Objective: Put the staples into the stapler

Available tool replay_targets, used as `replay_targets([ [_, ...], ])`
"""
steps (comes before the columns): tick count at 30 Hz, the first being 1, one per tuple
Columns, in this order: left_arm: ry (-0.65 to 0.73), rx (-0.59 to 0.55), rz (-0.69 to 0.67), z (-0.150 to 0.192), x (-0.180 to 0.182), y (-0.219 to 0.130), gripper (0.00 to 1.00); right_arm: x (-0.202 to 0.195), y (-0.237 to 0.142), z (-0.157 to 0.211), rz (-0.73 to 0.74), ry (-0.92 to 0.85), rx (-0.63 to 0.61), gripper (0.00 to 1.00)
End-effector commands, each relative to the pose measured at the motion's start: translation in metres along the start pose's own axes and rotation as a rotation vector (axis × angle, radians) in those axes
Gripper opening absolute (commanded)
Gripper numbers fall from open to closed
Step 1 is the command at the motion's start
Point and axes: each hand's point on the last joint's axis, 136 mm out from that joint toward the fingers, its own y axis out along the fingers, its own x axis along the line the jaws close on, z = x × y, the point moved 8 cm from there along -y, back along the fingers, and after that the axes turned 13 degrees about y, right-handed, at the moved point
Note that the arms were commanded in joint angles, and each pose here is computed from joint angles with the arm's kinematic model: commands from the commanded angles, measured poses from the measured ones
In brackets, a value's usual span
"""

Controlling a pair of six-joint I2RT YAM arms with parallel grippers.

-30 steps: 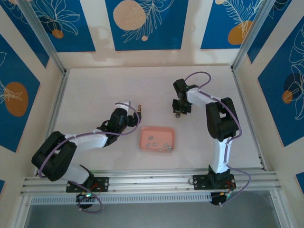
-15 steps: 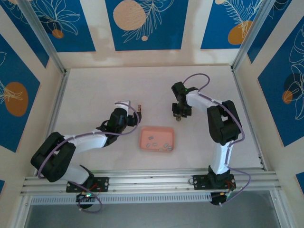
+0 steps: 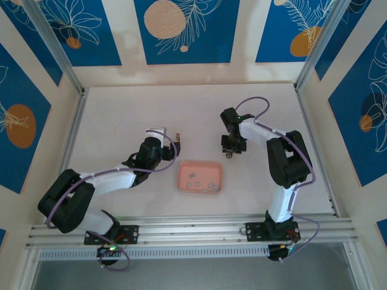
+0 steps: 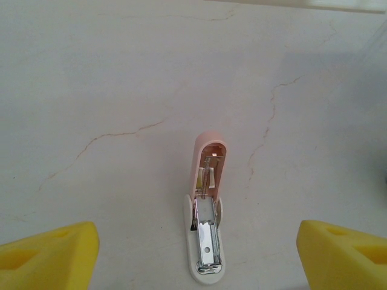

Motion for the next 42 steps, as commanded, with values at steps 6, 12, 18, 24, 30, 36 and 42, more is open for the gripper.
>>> replay_targets([
  [6, -0.014, -0.026, 0.018, -0.006, -0.001, -0.004, 0.85, 0.005, -0.021, 0.001, -0.039, -0.008, -0.024, 0.27],
  [12, -0.014, -0.026, 0.017, -0.006, 0.000, -0.003, 0.85, 0.010, -0.019, -0.002, -0.037, -0.017, -0.013, 0.27],
  [18, -0.011, -0.023, 0.012, -0.004, 0.000, -0.003, 0.85, 0.013, -0.015, -0.003, -0.044, -0.018, -0.003, 0.26],
  [24, -0.011, -0.022, 0.012, -0.003, 0.000, -0.003, 0.85, 0.015, -0.009, -0.004, -0.037, -0.019, 0.013, 0.24],
  [30, -0.011, -0.020, 0.013, -0.002, 0.000, -0.002, 0.85, 0.018, -0.006, -0.001, -0.048, -0.021, 0.035, 0.22],
  [36, -0.011, -0.021, 0.016, -0.002, 0.000, -0.002, 0.85, 0.027, -0.013, 0.001, -0.111, -0.052, 0.024, 0.21],
  [42, -0.012, -0.024, 0.021, -0.002, -0.001, -0.002, 0.85, 0.028, -0.021, 0.002, -0.124, -0.060, -0.002, 0.20],
])
